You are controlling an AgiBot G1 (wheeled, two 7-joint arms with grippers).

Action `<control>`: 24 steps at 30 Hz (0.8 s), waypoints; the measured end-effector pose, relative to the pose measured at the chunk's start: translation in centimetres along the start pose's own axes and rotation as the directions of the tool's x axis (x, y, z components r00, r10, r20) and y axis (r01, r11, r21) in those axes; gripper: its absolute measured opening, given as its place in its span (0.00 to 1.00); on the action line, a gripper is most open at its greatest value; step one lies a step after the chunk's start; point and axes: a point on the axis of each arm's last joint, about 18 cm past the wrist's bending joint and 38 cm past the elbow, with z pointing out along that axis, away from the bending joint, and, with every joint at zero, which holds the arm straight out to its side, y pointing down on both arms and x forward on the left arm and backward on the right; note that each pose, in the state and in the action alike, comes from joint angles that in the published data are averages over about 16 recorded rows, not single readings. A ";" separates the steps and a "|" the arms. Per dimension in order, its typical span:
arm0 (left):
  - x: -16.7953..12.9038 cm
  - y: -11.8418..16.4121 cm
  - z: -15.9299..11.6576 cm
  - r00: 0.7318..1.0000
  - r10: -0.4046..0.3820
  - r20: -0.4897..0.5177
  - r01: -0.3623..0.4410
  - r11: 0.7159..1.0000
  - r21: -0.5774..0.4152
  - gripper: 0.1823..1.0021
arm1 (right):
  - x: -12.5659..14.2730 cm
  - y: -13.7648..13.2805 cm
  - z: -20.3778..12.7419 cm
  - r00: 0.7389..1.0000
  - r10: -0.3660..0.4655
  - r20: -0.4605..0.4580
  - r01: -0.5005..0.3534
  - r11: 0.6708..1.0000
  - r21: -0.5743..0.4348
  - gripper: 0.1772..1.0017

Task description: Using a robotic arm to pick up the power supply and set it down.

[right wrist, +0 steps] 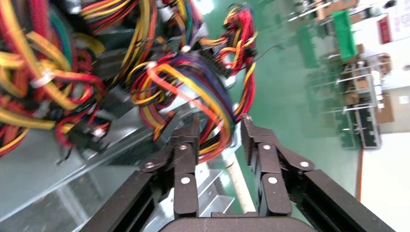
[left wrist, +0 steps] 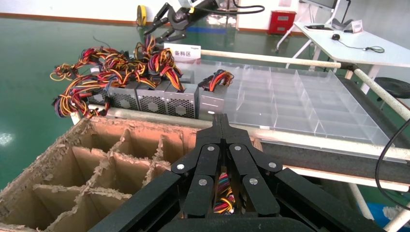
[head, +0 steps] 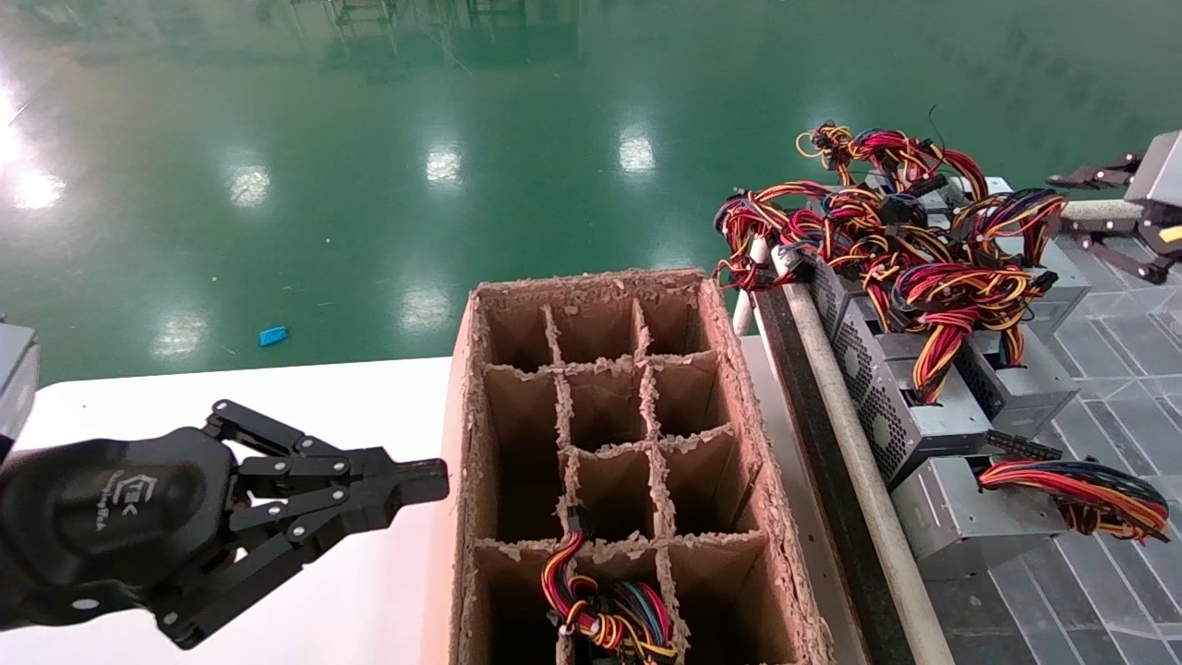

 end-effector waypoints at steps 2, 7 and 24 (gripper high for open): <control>0.0 0.0 0.0 1.000 0.000 0.000 0.000 1.000 0.000 0.01 | 0.2 -0.3 -0.4 1.000 0.006 0.009 -0.006 1.000 0.009 0.20; 0.0 0.0 0.0 1.000 0.000 0.000 0.000 1.000 0.000 0.01 | 0.7 -1.3 -1.7 0.999 0.045 0.020 -0.046 0.996 0.073 0.32; 0.0 0.0 0.0 1.000 0.000 0.000 0.000 1.000 0.000 0.01 | 0.1 -5.1 -4.4 0.979 0.199 0.036 -0.197 0.895 0.400 0.79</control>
